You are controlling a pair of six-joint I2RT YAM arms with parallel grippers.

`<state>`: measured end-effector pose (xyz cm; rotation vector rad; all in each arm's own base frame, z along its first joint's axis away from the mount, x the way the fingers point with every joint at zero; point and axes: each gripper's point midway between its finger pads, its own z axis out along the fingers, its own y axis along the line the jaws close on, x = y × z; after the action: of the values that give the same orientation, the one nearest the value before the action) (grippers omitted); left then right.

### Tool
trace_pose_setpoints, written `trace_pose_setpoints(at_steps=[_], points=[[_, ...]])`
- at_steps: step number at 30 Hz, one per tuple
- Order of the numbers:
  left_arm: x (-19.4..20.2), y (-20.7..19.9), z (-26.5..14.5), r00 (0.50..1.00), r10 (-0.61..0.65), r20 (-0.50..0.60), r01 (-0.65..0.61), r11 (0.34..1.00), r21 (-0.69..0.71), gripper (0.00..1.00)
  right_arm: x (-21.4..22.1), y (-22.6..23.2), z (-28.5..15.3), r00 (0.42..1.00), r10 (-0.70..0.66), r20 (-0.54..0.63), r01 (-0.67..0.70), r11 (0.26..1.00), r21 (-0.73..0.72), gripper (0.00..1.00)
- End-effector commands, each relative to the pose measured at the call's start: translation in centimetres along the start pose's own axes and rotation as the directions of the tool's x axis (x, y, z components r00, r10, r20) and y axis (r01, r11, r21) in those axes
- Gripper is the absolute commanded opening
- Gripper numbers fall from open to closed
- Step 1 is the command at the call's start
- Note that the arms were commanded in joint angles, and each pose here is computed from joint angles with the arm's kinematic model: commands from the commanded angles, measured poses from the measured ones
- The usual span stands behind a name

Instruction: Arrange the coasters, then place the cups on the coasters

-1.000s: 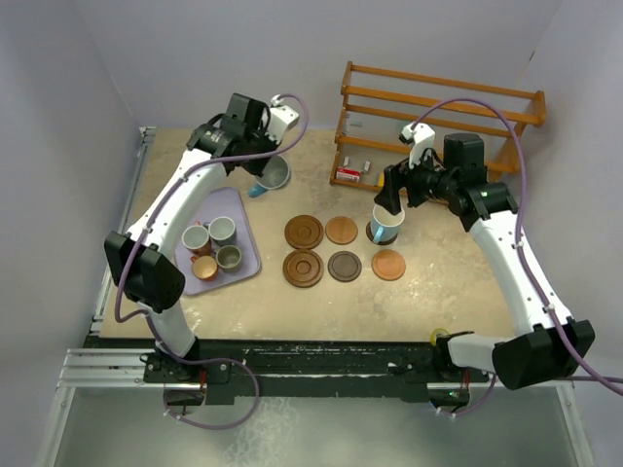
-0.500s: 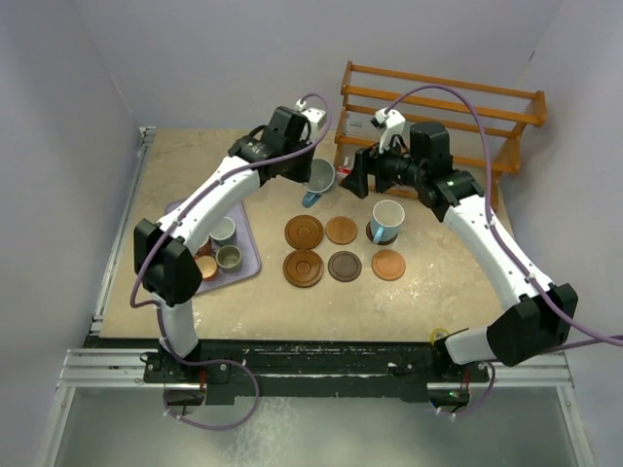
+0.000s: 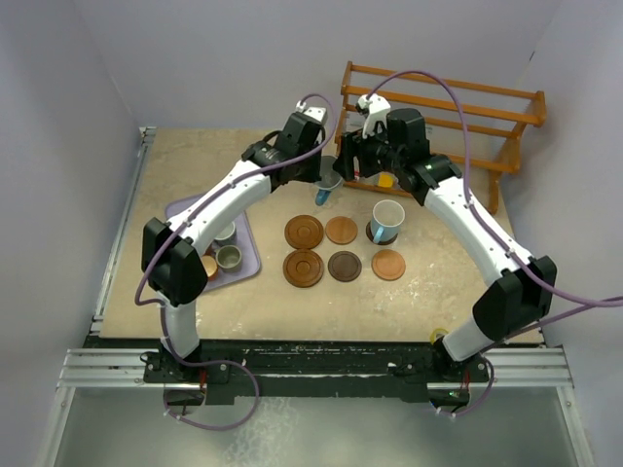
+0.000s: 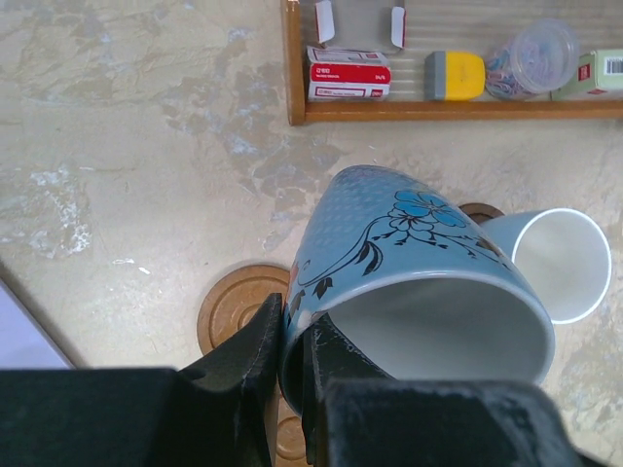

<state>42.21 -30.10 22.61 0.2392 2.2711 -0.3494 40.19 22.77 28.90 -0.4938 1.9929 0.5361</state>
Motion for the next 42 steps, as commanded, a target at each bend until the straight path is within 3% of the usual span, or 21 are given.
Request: trace_pose_setpoints(at_steps=[1,15,26,31,37,42], points=[[-6.0,-1.6,-2.9,0.973,-0.096,0.208,0.096,0.995,0.011,0.03,-2.0,-0.4,0.1,0.999,-0.003,0.035,0.0,0.998,0.063,0.7],[-5.8,-2.1,-3.5,0.967,-0.111,0.23,0.122,0.992,-0.033,0.03,-0.5,-1.9,2.4,0.999,-0.001,-0.034,0.007,0.986,0.167,0.46],[-5.8,-2.4,-4.0,0.965,-0.094,0.244,0.104,0.994,-0.028,0.03,0.3,-2.5,3.3,0.997,-0.008,-0.079,0.024,0.979,0.204,0.38],[-6.0,-2.4,-4.3,0.963,-0.079,0.258,0.087,0.996,-0.019,0.03,0.5,-2.8,3.5,0.996,-0.009,-0.092,0.029,0.976,0.215,0.26],[-6.3,-3.5,-5.1,0.96,-0.036,0.278,0.022,0.998,0.052,0.05,0.9,-2.8,3.3,0.994,0.003,-0.11,0.021,0.976,0.217,0.03],[-6.2,-4.6,-6.2,0.958,0.01,0.285,-0.048,0.991,0.127,0.14,0.7,-2.5,2.8,0.994,-0.002,-0.11,0.025,0.979,0.204,0.0]])
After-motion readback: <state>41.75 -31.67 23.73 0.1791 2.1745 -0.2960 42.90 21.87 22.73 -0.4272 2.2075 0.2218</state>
